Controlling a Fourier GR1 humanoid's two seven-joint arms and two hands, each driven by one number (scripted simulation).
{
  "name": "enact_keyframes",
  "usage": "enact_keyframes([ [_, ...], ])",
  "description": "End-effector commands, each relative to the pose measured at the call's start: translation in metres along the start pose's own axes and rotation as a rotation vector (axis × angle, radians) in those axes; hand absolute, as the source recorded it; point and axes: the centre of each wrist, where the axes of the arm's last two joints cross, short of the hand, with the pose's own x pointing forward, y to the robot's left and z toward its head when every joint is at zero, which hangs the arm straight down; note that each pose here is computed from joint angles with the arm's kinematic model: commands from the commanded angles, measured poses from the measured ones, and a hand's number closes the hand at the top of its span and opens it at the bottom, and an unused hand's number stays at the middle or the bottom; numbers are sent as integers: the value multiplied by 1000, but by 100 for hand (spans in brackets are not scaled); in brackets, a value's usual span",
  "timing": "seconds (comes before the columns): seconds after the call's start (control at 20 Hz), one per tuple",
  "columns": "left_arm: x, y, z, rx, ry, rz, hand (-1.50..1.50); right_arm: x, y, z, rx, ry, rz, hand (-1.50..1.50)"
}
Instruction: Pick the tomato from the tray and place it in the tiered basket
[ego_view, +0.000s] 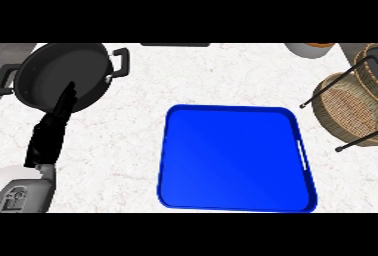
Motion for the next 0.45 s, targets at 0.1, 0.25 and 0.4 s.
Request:
enact_keyframes([
  [0.1, -3, 16, 4, 18, -23, -10, 0, -32, -44, 62, 1, 55, -57, -150],
  [0.25, -8, 1, 6, -22, -22, 12, 0, -36, -47, 68, 2, 43, -88, -150],
  [0.4, 6, -2, -6, -6, -13, 3, 0, -36, -56, 78, 0, 20, -145, -150],
])
